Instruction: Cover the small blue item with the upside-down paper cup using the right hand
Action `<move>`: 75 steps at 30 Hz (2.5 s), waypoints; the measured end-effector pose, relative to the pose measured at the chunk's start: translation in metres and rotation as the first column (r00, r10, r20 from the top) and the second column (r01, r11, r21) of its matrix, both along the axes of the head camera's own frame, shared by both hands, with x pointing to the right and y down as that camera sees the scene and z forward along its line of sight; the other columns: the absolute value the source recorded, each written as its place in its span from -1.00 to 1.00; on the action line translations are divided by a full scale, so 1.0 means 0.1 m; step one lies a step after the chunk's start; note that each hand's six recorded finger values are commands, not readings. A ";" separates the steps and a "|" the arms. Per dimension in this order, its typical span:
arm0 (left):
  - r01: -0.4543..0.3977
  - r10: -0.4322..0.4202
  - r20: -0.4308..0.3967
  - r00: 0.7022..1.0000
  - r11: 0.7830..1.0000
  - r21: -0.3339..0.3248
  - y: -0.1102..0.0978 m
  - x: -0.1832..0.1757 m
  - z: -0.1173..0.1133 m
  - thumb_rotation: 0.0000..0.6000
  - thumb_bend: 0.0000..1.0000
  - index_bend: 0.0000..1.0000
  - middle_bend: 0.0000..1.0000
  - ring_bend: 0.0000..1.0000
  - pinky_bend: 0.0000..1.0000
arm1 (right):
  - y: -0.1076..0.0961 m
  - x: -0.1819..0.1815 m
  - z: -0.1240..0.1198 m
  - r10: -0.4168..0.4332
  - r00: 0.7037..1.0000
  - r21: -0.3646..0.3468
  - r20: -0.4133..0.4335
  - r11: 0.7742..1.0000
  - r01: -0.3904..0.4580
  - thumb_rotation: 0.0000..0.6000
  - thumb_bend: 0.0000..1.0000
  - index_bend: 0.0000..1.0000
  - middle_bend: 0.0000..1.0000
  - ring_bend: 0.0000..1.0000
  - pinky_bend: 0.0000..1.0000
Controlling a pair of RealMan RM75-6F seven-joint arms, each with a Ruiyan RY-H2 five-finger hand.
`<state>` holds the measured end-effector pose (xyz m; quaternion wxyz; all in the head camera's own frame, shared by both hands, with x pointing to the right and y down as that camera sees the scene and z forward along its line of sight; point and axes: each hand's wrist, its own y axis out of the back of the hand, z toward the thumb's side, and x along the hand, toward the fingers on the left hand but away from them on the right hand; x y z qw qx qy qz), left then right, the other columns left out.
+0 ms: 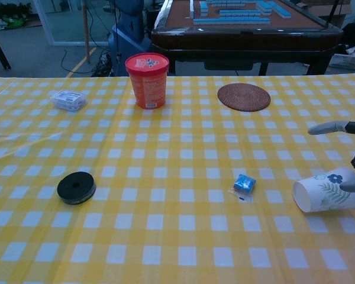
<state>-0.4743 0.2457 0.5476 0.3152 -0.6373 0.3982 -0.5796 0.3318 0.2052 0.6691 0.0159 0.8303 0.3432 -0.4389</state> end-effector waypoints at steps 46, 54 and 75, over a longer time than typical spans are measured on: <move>0.028 -0.028 -0.044 0.999 1.000 -0.007 -0.02 -0.07 -0.05 1.00 -0.80 -0.07 -0.27 -0.51 -0.24 | -0.22 -0.77 -0.05 -0.391 0.561 0.191 -0.729 0.672 0.716 1.00 -0.85 -0.36 1.00 0.97 1.00; 0.031 -0.031 -0.048 0.998 0.999 -0.010 -0.02 -0.07 -0.05 1.00 -0.80 -0.07 -0.27 -0.51 -0.24 | -0.22 -0.80 0.07 -0.420 0.530 0.143 -0.736 0.670 0.729 1.00 -0.85 -0.36 1.00 0.97 1.00; 0.045 -0.045 -0.055 0.997 0.999 -0.007 -0.03 -0.12 -0.08 1.00 -0.80 -0.07 -0.27 -0.51 -0.24 | -0.18 -0.99 0.30 -0.440 0.516 0.137 -0.735 0.649 0.748 1.00 -0.72 -0.22 1.00 0.98 1.00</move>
